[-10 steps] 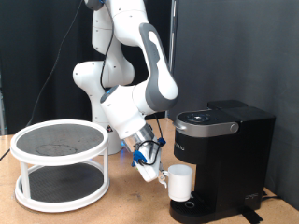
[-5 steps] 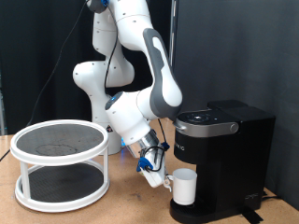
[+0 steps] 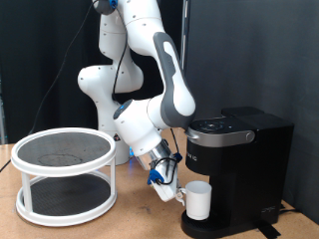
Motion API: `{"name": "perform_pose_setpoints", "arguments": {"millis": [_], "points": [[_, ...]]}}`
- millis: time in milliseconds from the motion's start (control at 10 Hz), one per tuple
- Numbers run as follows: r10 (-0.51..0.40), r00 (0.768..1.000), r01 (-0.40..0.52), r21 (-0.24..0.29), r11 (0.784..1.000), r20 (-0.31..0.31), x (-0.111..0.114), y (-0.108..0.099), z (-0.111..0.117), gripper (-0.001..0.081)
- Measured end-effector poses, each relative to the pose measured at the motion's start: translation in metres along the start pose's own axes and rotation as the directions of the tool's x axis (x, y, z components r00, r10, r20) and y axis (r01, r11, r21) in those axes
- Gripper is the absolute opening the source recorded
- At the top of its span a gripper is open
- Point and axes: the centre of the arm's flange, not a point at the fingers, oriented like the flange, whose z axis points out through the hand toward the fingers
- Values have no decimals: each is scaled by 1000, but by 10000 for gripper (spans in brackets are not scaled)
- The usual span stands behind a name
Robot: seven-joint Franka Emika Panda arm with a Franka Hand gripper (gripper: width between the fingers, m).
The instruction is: Make a cup of coffee with the keurig machine
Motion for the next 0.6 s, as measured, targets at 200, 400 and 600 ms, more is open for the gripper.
{"name": "perform_pose_setpoints", "arguments": {"millis": [200, 400, 600], "points": [[0, 1000, 0, 0, 1000, 14, 0, 1, 1, 4], [0, 1000, 0, 0, 1000, 15, 0, 1, 1, 87], [0, 1000, 0, 1, 1000, 15, 0, 1, 1, 223]]}}
